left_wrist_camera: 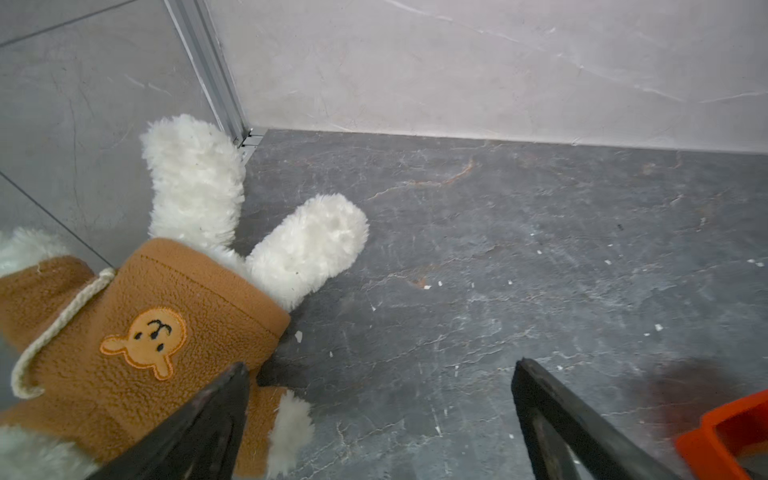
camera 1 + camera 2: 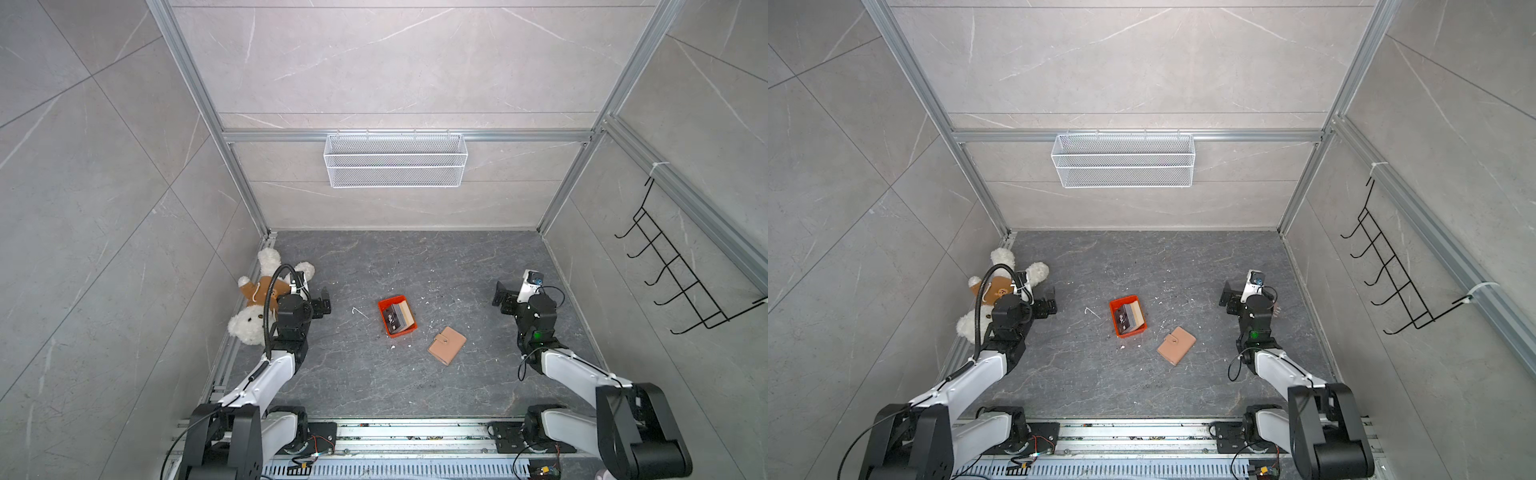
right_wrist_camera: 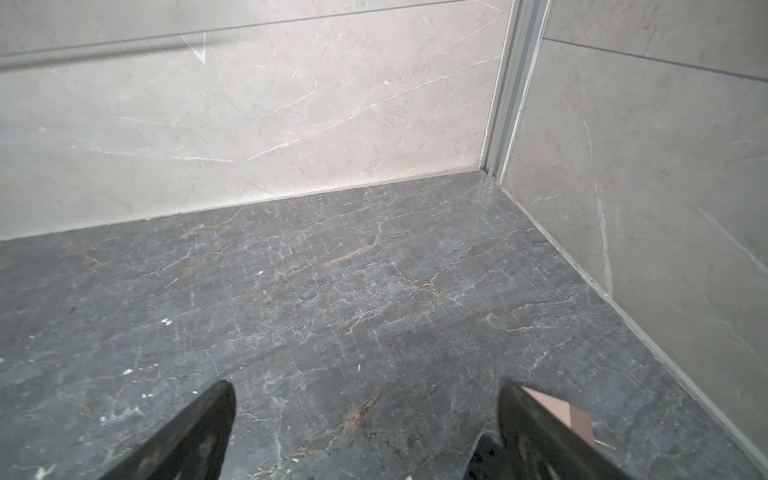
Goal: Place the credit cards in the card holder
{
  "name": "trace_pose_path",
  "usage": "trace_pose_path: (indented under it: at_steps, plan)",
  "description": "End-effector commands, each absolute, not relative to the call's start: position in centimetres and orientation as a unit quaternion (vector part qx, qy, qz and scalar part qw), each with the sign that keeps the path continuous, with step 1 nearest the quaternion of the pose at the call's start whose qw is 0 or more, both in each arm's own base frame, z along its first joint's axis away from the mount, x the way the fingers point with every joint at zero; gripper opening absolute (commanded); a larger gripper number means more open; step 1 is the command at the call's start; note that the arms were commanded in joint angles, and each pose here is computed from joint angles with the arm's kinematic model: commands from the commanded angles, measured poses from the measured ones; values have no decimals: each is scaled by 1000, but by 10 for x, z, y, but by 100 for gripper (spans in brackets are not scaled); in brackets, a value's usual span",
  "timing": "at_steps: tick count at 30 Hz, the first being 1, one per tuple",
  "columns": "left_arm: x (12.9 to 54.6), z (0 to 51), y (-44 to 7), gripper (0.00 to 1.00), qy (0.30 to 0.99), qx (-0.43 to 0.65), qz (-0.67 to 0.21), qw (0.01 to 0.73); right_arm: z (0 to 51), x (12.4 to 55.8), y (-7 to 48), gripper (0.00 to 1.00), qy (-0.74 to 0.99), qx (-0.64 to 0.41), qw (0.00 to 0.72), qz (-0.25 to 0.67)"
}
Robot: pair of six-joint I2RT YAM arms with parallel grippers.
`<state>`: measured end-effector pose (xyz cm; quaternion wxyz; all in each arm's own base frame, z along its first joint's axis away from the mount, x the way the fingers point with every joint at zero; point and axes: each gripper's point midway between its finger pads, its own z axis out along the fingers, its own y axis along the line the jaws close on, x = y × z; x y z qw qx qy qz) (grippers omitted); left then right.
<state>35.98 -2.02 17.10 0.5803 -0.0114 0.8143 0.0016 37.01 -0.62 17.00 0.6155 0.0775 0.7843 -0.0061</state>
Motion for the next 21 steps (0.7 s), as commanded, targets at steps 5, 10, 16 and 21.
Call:
trace_pose_path:
  at_steps: [5,10,16,21]
  plan:
    - [333,199,-70,100,836,-24,-69,544,175,343,33,100,847,97,515,85]
    - [310,202,-124,100,842,15,-121,525,170,321,76,100,868,82,471,133]
    - [283,202,-174,100,857,24,-201,474,158,277,119,100,909,25,390,148]
    - [265,194,-208,98,865,37,-255,430,142,235,126,97,928,38,330,168]
